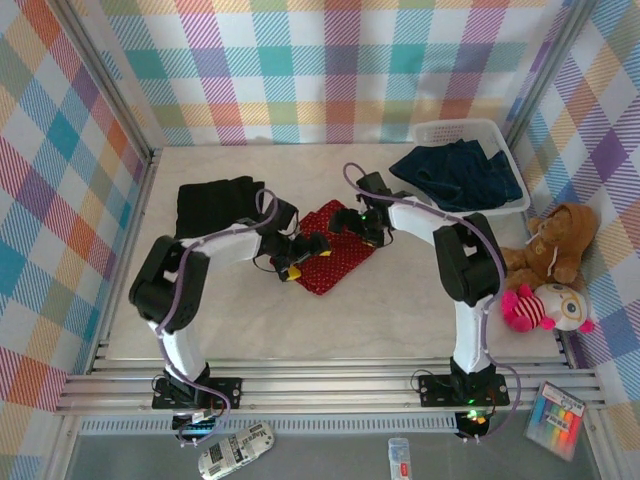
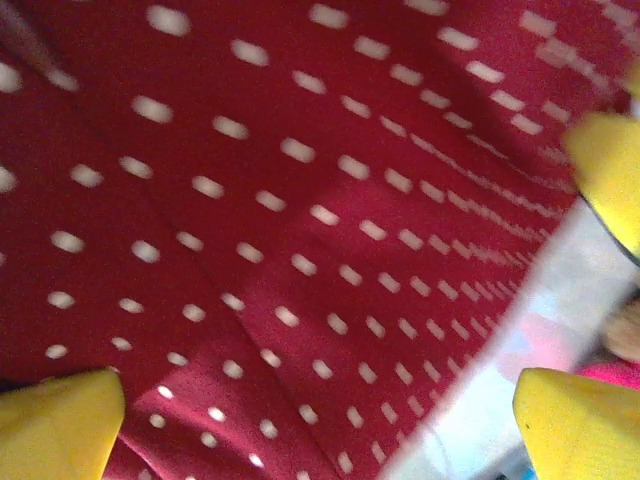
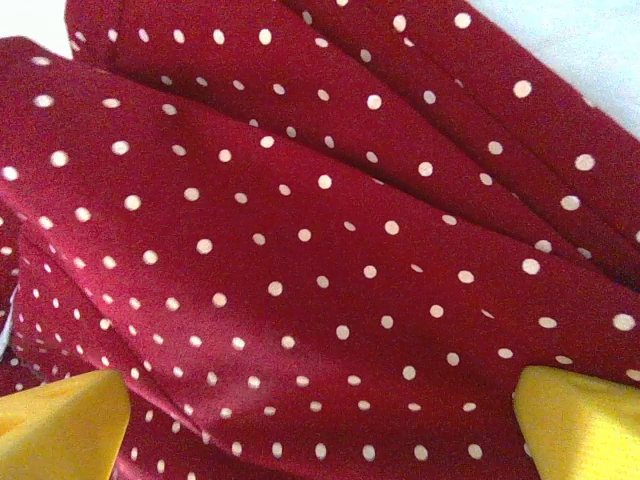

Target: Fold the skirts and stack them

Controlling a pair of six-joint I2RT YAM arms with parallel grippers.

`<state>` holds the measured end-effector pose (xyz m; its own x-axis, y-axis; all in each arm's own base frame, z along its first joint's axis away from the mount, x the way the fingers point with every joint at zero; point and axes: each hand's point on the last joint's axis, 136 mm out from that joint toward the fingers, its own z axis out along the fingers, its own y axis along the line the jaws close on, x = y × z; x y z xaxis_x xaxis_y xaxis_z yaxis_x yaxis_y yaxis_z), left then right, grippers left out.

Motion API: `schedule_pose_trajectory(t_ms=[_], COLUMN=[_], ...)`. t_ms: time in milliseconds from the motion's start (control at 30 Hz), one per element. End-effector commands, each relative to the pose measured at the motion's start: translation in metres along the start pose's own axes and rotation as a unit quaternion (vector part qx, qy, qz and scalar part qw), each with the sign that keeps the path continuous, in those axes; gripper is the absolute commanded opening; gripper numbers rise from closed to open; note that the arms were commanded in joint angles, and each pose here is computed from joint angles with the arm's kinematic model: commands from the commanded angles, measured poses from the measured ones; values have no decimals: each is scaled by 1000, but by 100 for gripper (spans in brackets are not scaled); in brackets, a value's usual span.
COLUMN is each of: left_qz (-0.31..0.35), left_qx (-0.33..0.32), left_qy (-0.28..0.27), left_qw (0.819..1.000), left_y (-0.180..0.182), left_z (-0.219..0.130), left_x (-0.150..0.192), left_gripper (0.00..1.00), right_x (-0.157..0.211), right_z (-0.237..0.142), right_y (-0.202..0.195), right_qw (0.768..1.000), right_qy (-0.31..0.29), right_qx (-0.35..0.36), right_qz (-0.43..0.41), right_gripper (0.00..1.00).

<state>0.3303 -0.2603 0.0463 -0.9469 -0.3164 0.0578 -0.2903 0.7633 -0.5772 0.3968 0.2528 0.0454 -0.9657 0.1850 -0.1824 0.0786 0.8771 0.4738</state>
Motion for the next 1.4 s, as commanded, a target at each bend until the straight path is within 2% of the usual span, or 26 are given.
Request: schedule_pose_trajectory(t_ms=[0,100,200,300,400,500,600,700,767,833,900,967,1000,1067,1200,1367], left_qz=[35,76,145,188,171,143,117,99,90,65,24,-12,-27,-52,-21,46], left_qx=[-49,-23,-2,-5,-30,-7,84,137,130,89,14,-74,-97,-92,-41,0], left_qy=[-15,-10,-9,-28,-55,-49,-32,-7,15,27,15,-4,-6,7,13,-22], left_qw=[998,997,989,982,983,989,989,986,987,994,1000,997,995,994,999,999], left_y=[13,-4,-32,-40,-20,-16,-45,-68,-69,-52,-15,30,49,64,38,-4], left_z=[4,-1,-20,-43,-62,-72,-77,-64,-47,-27,-14,-5,1,13,12,-22], left_x=[-26,-45,-53,-52,-48,-32,-15,-7,-2,-1,-6,-8,-6,-1,1,-11], left_gripper=[100,100,100,100,100,100,100,100,100,100,100,100,100,100,100,100], right_x=[55,79,80,65,48,36,23,17,16,19,23,27,28,25,14,-2], right_z=[1,-10,-29,-50,-66,-67,-60,-51,-41,-29,-21,-19,-19,-22,-39,-58], right_y=[-25,-7,15,7,-6,-2,13,25,24,12,-10,-31,-37,-35,-11,12], right_qw=[989,974,966,963,972,983,988,990,990,991,991,989,989,990,997,992], right_qy=[63,40,-6,-69,-118,-96,-65,-46,-34,-24,-19,-20,-20,-21,-24,-30], right_qx=[-5,-64,-97,-77,-42,-49,-91,-108,-105,-82,-39,-2,3,-24,-63,-72], right_qz=[132,213,239,247,197,146,105,80,82,98,126,145,148,137,44,-95], right_gripper=[99,99,99,99,99,99,99,99,99,99,99,99,99,99,100,99])
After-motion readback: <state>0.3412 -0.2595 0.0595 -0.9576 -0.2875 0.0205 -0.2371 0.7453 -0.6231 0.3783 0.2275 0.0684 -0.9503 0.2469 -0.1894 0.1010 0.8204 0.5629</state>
